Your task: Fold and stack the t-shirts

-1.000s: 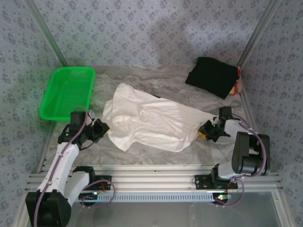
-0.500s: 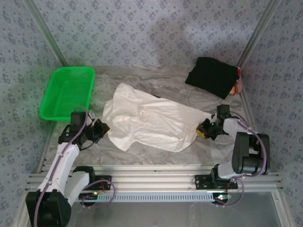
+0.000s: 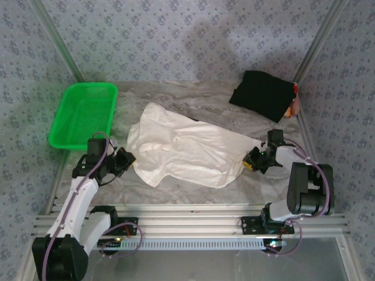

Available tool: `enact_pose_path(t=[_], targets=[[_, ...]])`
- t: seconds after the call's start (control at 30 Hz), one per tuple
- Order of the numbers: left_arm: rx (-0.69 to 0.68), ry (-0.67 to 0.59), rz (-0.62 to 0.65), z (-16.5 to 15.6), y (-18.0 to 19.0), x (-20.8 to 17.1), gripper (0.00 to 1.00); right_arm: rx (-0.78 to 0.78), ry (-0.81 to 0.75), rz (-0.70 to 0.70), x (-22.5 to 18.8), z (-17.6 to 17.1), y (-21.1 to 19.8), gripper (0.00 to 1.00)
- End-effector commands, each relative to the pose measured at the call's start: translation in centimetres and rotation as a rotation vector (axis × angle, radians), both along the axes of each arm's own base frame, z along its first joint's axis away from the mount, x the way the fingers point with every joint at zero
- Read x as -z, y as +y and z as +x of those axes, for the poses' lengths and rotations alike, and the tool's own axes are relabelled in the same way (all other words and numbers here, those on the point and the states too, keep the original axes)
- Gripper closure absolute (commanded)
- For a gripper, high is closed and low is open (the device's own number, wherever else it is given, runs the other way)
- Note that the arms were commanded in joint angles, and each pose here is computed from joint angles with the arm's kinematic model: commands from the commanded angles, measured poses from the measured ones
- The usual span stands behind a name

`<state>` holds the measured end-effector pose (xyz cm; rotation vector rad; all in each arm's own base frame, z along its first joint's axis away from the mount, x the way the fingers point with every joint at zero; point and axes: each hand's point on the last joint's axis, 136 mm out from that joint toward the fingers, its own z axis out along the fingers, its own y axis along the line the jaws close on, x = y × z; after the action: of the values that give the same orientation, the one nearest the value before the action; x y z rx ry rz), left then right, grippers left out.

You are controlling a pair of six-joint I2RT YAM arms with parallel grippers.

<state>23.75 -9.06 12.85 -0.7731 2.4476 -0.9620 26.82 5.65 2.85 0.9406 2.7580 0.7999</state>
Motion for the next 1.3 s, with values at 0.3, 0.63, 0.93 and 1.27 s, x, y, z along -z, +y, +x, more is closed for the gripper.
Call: enact_pose_path(t=[0.3,0.63,0.93,1.27], targets=[[0.037,-0.004,-0.016,-0.5,-0.6,0.1,1.0,0.001,-0.009,0.018,-0.7,1.0,0.7,0.96],[0.029,-0.009,-0.004,-0.6,-0.4,0.0,1.0,0.011,-0.011,0.009,-3.1,-0.3,-0.1,1.0],[0.017,-0.034,0.01,0.3,0.0,-1.2,1.0,0.002,-0.016,0.008,-6.4,-3.4,-0.9,1.0],[0.013,-0.045,0.01,0.8,0.1,-1.8,1.0,0.01,0.073,0.035,-5.2,-9.7,0.0,1.0]])
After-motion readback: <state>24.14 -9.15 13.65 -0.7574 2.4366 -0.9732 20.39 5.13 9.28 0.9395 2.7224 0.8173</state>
